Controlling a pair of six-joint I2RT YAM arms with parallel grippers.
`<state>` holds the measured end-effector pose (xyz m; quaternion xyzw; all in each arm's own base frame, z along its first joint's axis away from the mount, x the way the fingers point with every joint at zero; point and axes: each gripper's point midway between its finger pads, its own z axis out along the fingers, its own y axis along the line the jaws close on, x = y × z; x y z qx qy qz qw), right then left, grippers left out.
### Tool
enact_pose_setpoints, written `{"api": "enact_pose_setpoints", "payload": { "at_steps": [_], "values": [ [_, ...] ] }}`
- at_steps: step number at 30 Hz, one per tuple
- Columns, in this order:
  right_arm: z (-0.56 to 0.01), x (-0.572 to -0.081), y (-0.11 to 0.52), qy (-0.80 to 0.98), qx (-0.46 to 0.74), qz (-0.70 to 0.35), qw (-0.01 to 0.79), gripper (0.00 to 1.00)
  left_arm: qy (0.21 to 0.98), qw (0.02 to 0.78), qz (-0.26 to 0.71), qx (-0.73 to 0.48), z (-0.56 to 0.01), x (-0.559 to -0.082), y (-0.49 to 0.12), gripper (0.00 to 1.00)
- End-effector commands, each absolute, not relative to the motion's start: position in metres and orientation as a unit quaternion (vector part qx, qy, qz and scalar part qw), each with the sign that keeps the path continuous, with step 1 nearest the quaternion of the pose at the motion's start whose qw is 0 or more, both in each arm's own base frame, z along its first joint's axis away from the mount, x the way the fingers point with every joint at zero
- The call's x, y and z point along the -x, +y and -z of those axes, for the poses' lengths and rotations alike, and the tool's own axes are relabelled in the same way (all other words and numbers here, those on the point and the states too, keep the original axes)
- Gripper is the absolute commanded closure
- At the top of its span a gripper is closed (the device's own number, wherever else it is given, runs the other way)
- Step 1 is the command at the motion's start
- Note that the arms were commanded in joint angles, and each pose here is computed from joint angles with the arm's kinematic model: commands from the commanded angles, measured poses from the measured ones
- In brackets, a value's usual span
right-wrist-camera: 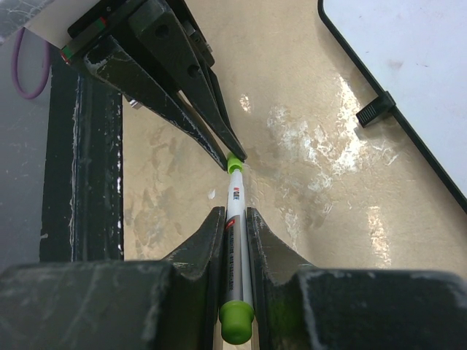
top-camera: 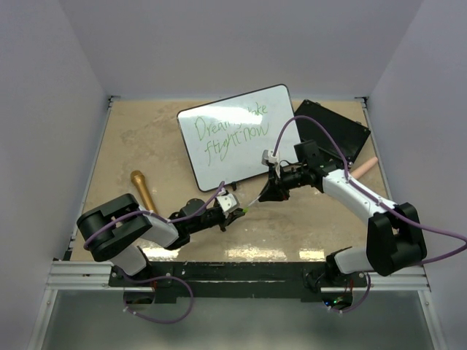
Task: Write a sentence on the whiteboard
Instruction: Insert the whiteboard marker without the cap into the pen cap.
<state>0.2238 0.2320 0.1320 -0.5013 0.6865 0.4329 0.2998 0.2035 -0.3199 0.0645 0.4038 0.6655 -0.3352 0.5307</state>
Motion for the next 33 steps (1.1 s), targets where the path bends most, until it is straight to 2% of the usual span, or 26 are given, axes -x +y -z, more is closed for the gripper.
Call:
{"api": "enact_pose_setpoints", "payload": {
  "at_steps": [1, 24, 33],
  "values": [
    [-0.145, -0.230, 0.237, 0.671, 0.514, -0.430, 0.317, 1.00, 0.641, 0.561, 0.352, -0.387, -0.090, -0.210, -0.327, 1.00],
    [-0.140, -0.228, 0.241, 0.670, 0.516, -0.437, 0.306, 1.00, 0.625, 0.563, 0.368, -0.395, -0.107, -0.211, -0.339, 1.00],
    [-0.138, -0.226, 0.242, 0.669, 0.518, -0.439, 0.301, 1.00, 0.606, 0.587, 0.362, -0.396, -0.126, -0.221, -0.347, 1.00]
  ]
}}
